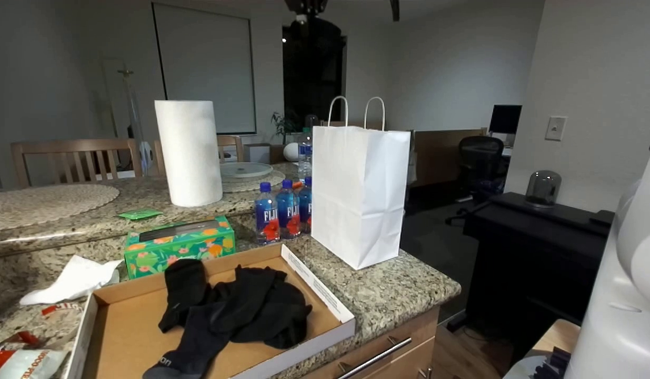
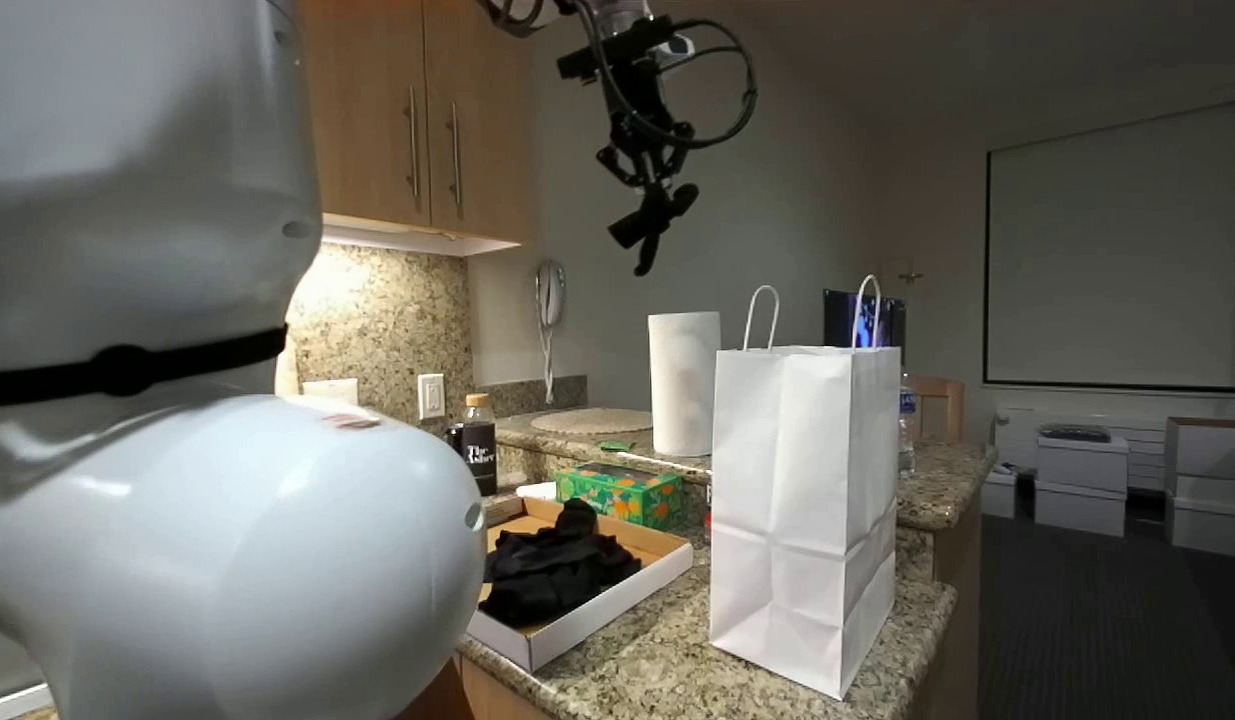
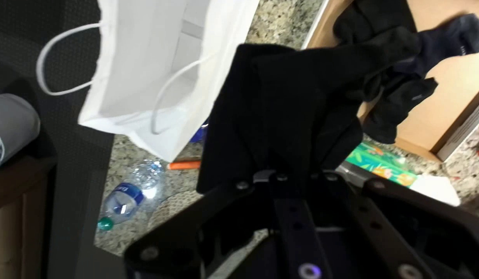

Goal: Place the black socks inside the white bag

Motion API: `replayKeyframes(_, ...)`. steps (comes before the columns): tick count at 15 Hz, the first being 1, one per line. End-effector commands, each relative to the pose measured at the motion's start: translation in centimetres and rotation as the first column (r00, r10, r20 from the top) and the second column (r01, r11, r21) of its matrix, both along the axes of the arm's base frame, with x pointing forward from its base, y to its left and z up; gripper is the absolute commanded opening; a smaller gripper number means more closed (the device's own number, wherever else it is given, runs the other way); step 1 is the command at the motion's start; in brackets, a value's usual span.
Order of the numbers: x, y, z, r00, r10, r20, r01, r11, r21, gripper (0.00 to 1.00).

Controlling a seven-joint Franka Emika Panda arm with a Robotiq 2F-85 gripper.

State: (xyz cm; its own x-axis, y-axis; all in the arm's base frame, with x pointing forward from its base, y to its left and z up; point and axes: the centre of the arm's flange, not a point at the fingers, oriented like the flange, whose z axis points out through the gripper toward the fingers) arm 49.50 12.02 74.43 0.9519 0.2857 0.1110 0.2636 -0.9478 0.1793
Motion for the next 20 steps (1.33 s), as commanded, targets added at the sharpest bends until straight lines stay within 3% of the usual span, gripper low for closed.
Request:
replayKeyframes(1,4.4,-8.2,3.0,0.999,-0.030,0.036,0.030,0.999,0.014,0.03)
replayKeyframes(4,6.6,-15.2,3.2,0.998,-0.062,0.034,0.060,0.997,0.045,0.03)
replayKeyframes(7,8.3,-18.6,0.7,0.999,-0.049,-0.006,0.049,0.997,0.063,0.03)
replayKeyframes(11,10.1,-19.9,-4.0,0.996,-0.066,-0.053,0.069,0.996,0.057,0.03)
replayKeyframes(16,11.7,-18.8,-7.6,0.994,-0.076,-0.085,0.078,0.997,0.025,0.03)
replayKeyframes(17,11.8,-18.7,-7.8,0.993,-0.079,-0.083,0.081,0.996,0.021,0.09)
replayKeyframes(18,11.6,-18.6,-7.7,0.994,-0.087,-0.071,0.088,0.996,0.015,0.36)
replayKeyframes(20,11.2,-18.4,-7.3,0.995,-0.090,-0.048,0.091,0.996,0.007,0.43)
